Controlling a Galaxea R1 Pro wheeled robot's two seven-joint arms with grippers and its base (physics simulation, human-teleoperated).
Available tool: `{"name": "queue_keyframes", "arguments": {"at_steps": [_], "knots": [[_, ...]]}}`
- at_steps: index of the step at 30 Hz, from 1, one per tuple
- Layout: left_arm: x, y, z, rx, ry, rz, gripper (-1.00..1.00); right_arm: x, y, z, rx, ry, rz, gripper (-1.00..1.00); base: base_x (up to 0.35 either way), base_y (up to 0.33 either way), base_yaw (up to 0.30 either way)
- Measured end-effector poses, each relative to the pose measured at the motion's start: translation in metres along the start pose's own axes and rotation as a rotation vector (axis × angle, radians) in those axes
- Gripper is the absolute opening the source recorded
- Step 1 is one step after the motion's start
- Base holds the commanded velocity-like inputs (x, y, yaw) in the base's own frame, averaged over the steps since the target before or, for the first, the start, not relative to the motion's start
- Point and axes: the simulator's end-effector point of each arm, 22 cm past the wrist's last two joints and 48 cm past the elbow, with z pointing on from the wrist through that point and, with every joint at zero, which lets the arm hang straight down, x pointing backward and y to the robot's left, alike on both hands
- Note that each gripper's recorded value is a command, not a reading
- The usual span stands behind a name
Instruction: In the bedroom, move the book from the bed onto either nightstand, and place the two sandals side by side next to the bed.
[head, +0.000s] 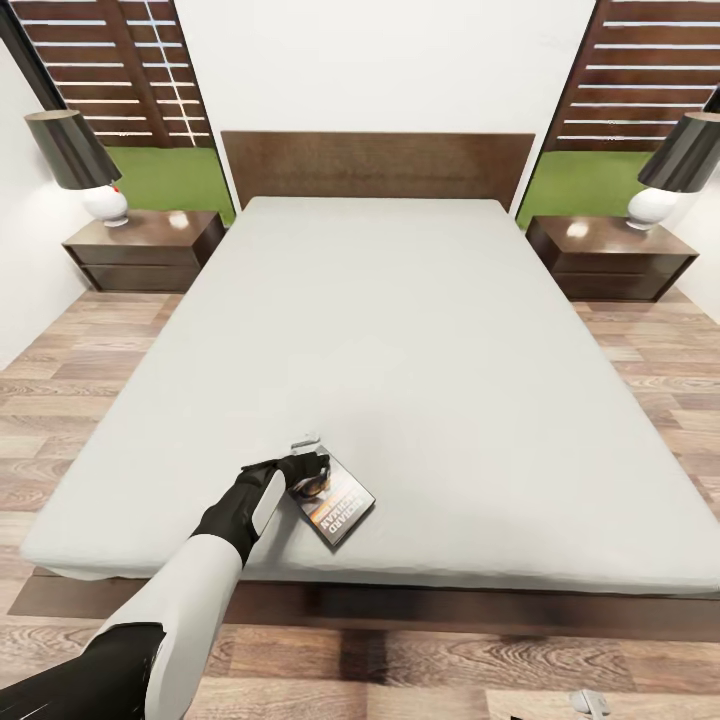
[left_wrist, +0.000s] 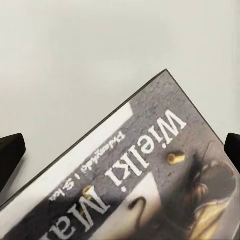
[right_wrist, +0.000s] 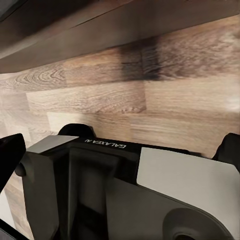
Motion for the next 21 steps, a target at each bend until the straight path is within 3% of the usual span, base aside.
{"name": "queue_keyframes", "arguments": {"at_steps": [21], "knots": [[-0.0002, -0.0001, 0.0000, 0.001, -0.001, -0.001, 1.00, 0.0000, -0.0001, 0.0000, 0.000, 0.000, 0.000, 1.00, 0.000, 0.000, 0.000]]}}
